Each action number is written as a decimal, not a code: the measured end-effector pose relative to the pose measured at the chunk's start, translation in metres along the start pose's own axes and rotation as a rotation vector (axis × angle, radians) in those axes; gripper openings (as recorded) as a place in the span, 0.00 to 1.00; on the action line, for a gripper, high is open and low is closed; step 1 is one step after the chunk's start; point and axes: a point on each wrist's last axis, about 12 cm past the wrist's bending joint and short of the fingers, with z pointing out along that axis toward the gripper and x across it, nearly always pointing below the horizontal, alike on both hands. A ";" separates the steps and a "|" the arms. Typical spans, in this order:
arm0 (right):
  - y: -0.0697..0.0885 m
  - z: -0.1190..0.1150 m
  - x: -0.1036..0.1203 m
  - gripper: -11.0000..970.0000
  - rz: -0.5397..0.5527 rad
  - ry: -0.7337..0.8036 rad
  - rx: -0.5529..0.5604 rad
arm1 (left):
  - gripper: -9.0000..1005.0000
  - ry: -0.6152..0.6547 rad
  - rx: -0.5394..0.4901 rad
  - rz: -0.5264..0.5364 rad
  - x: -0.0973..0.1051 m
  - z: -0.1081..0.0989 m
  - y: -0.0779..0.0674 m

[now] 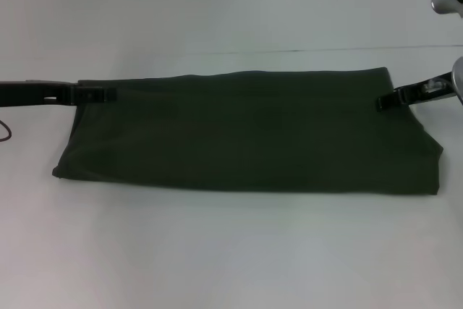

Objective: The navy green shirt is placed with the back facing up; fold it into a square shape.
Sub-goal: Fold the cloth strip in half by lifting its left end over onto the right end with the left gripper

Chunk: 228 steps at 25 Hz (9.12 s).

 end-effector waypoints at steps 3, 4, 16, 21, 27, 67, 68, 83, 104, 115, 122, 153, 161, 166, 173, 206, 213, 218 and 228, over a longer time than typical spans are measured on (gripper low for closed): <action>0.003 0.004 0.003 0.80 0.005 -0.012 0.005 | 0.88 -0.002 -0.003 0.003 -0.001 -0.001 0.000; 0.005 0.007 0.005 0.80 0.011 -0.015 0.009 | 0.88 -0.002 -0.003 0.003 -0.001 -0.001 0.000; 0.003 0.014 0.012 0.68 0.037 -0.045 0.039 | 0.88 -0.011 0.000 0.003 -0.002 -0.001 0.000; 0.008 0.016 0.013 0.42 0.015 -0.047 0.029 | 0.88 -0.011 0.002 0.002 -0.002 0.000 -0.001; 0.007 0.015 0.013 0.29 -0.003 -0.080 0.007 | 0.88 -0.011 0.002 0.004 -0.002 0.000 -0.001; 0.008 0.008 -0.015 0.21 -0.003 -0.177 0.059 | 0.88 -0.026 -0.002 -0.006 -0.001 -0.003 0.000; 0.005 0.006 -0.015 0.29 0.004 -0.178 0.069 | 0.88 -0.026 -0.002 -0.007 -0.001 -0.003 0.000; -0.011 -0.035 -0.008 0.87 -0.006 -0.459 -0.134 | 0.88 -0.017 -0.063 -0.182 -0.012 -0.014 0.010; -0.025 -0.059 0.029 0.86 -0.262 -0.480 -0.389 | 0.88 0.229 -0.127 -0.550 0.002 -0.023 0.010; -0.028 -0.059 0.037 0.86 -0.271 -0.466 -0.388 | 0.88 0.265 -0.157 -0.676 0.023 -0.028 0.015; -0.028 -0.059 0.038 0.86 -0.278 -0.466 -0.386 | 0.88 0.260 -0.171 -0.726 0.037 -0.022 0.016; -0.025 -0.056 0.039 0.86 -0.278 -0.462 -0.386 | 0.88 0.199 -0.148 -0.820 0.047 -0.003 0.014; -0.026 -0.056 0.039 0.86 -0.275 -0.463 -0.384 | 0.83 0.193 -0.156 -0.848 0.049 -0.001 0.015; -0.025 -0.056 0.039 0.86 -0.276 -0.462 -0.383 | 0.67 0.191 -0.157 -0.848 0.049 -0.001 0.015; -0.024 -0.055 0.039 0.86 -0.281 -0.463 -0.384 | 0.47 0.189 -0.160 -0.849 0.050 -0.001 0.015; -0.018 -0.051 0.035 0.86 -0.283 -0.467 -0.381 | 0.08 0.157 -0.140 -0.827 0.050 -0.012 0.021; -0.017 -0.050 0.035 0.85 -0.286 -0.464 -0.380 | 0.10 0.146 -0.133 -0.840 0.052 -0.012 0.021; -0.017 -0.050 0.035 0.85 -0.286 -0.464 -0.379 | 0.20 0.157 -0.134 -0.815 0.051 -0.011 0.020; -0.016 -0.050 0.035 0.85 -0.289 -0.463 -0.381 | 0.06 0.163 -0.137 -0.803 0.049 -0.010 0.020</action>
